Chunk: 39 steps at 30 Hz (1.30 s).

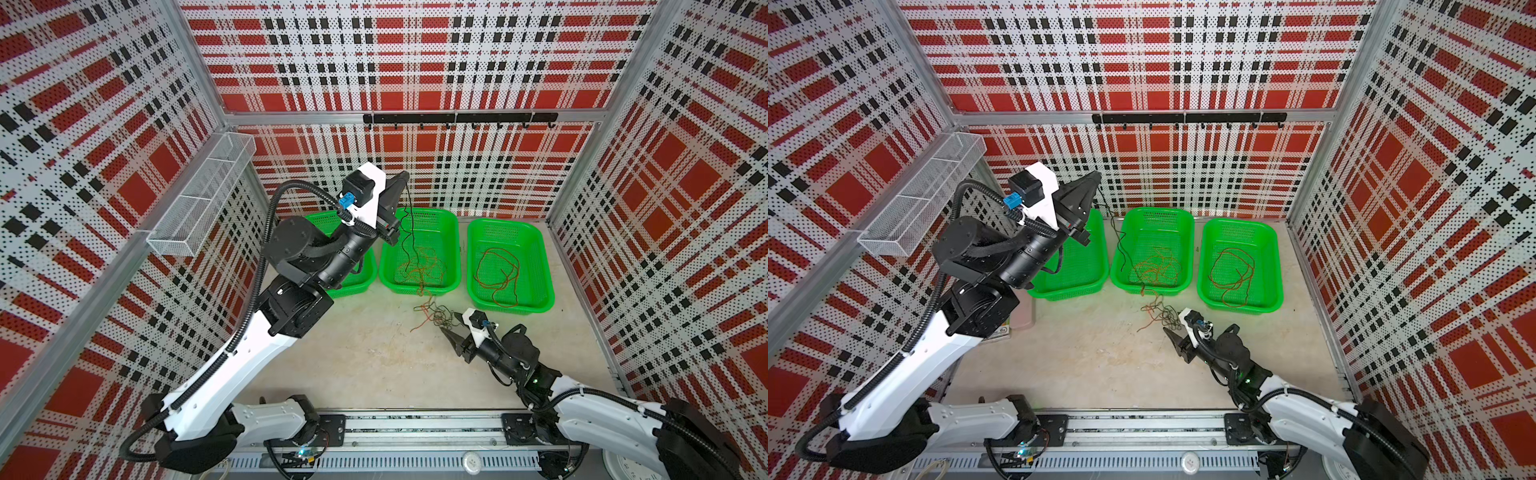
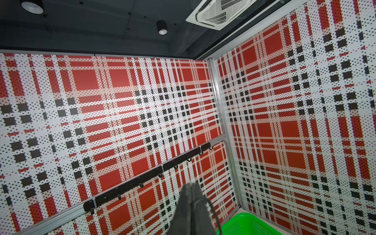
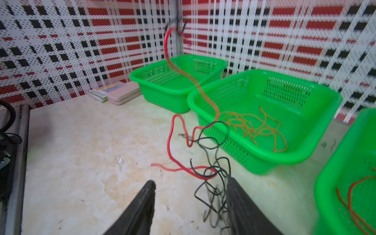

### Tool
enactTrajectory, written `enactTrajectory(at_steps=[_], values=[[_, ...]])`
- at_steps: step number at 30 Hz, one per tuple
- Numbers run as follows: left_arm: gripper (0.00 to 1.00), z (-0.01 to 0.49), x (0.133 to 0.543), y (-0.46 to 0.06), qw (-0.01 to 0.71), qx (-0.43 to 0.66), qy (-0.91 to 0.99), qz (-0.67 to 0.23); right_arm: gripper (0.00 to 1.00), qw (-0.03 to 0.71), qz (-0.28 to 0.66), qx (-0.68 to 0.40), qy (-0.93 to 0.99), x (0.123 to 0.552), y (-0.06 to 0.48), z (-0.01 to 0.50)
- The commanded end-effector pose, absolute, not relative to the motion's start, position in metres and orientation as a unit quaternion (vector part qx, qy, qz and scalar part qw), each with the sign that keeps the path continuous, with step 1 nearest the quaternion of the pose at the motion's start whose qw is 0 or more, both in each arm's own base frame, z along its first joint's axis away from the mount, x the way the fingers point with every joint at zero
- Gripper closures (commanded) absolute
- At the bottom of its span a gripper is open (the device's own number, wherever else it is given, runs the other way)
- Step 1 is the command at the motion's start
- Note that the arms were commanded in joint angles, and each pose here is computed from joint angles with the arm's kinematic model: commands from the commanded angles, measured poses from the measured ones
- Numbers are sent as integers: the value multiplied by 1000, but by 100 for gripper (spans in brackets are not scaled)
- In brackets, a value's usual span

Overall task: Untangle and sort cables by color
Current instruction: Untie the cable.

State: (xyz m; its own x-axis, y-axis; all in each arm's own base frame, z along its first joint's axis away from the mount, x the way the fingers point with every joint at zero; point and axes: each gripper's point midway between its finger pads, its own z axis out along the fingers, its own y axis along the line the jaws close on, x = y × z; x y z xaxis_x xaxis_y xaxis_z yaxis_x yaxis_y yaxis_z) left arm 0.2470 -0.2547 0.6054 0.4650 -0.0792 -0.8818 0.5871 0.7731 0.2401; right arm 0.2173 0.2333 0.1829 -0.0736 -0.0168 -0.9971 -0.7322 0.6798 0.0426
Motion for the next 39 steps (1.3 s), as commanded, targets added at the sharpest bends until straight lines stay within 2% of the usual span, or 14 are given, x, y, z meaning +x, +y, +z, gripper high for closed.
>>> enactTrajectory(at_steps=[1, 5, 11, 19, 23, 24, 27, 30, 33, 34, 39], values=[[100, 605, 240, -264, 811, 274, 465, -226, 35, 651, 288, -291, 639, 217, 239, 209], [100, 605, 237, -266, 811, 275, 464, -226, 31, 652, 313, -322, 611, 217, 262, 226], [100, 606, 230, -263, 813, 270, 463, -226, 27, 610, 403, -386, 562, 197, 311, 238], [100, 606, 216, -271, 813, 275, 462, -224, 25, 566, 462, -397, 556, 191, 352, 225], [100, 609, 208, -276, 813, 277, 458, -228, 27, 568, 454, -370, 578, 205, 360, 215], [100, 609, 207, -277, 813, 278, 458, -227, 30, 573, 459, -361, 575, 206, 359, 217], [100, 610, 204, -279, 814, 279, 457, -226, 47, 575, 462, -354, 575, 208, 359, 214], [100, 612, 205, -277, 815, 276, 459, -220, 78, 574, 439, -345, 599, 214, 354, 201], [100, 615, 206, -274, 818, 273, 460, -212, 96, 594, 417, -324, 607, 217, 335, 197], [100, 617, 207, -272, 819, 270, 461, -208, 100, 597, 406, -319, 614, 218, 329, 193], [100, 631, 209, -259, 831, 259, 452, -196, 100, 576, 347, -299, 678, 232, 305, 157]])
